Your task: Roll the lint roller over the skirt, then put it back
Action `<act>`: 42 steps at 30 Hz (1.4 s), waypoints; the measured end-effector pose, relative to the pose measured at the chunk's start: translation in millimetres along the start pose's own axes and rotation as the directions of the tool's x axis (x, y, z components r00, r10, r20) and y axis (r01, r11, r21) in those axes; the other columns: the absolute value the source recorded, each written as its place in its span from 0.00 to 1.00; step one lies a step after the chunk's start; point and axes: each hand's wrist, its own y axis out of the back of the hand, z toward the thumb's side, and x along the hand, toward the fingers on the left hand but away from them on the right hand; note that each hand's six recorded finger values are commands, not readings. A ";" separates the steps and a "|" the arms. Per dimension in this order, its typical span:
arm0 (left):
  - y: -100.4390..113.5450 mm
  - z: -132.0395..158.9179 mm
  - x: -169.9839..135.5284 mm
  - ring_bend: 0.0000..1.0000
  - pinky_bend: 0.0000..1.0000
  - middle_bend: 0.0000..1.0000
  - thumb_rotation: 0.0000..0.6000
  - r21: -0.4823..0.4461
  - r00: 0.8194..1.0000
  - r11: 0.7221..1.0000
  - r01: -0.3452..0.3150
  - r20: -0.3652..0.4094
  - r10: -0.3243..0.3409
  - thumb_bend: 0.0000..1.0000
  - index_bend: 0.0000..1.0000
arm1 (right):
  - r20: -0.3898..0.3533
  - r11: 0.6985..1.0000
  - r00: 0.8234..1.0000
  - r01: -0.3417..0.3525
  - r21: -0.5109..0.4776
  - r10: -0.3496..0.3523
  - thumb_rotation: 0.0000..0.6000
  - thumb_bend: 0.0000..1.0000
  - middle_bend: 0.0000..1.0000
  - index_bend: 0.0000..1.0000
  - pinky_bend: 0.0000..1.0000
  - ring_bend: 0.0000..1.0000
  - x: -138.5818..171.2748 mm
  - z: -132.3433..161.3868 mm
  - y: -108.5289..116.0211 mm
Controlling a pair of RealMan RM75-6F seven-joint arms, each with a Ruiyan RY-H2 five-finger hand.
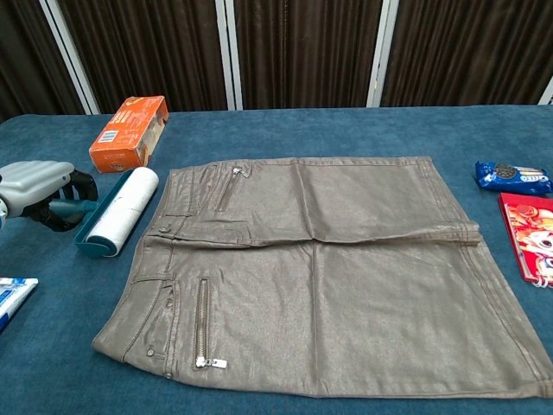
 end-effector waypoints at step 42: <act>64.1 161.9 9.0 0.42 0.49 0.48 1.00 0.484 0.921 0.862 -0.149 0.385 -0.056 0.94 0.62 | 0.072 0.997 0.997 0.026 -0.075 -0.021 1.00 0.00 0.00 0.00 0.00 0.00 -3.3 -26.0 17.1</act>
